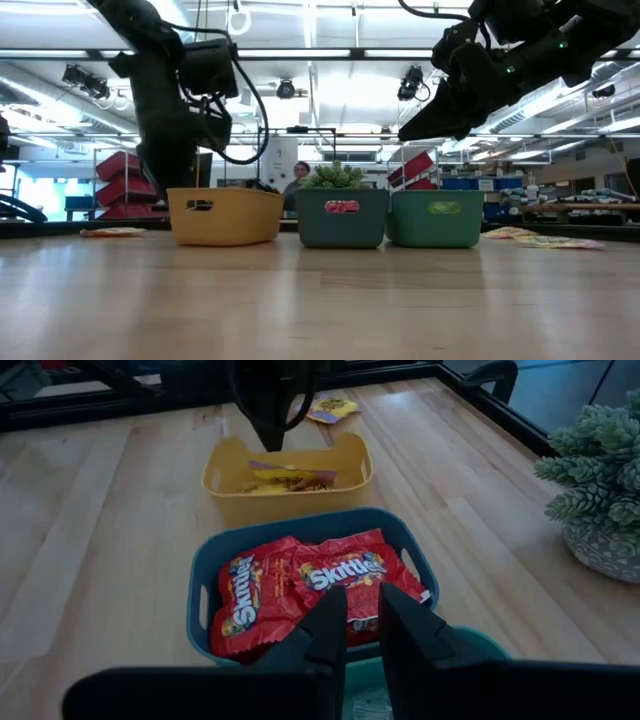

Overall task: Sort candy
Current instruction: Put the yellow candy pack into the yellow bin

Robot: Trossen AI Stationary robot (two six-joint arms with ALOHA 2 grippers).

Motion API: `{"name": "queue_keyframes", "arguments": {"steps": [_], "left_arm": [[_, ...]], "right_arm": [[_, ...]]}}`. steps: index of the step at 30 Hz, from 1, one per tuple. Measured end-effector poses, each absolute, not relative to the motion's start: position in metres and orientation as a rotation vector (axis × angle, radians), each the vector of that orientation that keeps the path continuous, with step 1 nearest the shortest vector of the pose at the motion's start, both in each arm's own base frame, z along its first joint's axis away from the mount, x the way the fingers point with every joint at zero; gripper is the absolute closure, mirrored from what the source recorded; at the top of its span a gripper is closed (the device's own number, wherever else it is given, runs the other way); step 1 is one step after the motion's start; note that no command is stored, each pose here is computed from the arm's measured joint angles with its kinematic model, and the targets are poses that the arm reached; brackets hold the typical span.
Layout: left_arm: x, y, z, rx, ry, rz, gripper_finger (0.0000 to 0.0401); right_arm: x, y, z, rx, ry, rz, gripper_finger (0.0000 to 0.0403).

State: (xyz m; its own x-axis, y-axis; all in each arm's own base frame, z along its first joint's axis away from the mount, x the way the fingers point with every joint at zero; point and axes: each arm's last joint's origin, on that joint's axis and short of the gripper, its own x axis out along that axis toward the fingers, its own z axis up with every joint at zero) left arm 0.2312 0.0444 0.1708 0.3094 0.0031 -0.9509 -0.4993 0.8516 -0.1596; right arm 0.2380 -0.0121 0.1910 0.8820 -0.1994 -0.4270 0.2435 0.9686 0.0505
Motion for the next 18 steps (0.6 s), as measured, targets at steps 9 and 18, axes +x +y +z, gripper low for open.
{"name": "queue_keyframes", "arguments": {"steps": [9,18], "left_arm": [[0.2388,0.0452,0.1711,-0.544,1.118,0.352,0.0401],[0.2387,0.0448,0.1713,-0.546,1.118,0.363,0.0401]], "right_arm": [[0.2380,-0.0121,0.1909,0.104,0.434,-0.231,0.0355],[0.2380,-0.0121,0.1909,0.104,0.434,-0.231,0.0355]]}}
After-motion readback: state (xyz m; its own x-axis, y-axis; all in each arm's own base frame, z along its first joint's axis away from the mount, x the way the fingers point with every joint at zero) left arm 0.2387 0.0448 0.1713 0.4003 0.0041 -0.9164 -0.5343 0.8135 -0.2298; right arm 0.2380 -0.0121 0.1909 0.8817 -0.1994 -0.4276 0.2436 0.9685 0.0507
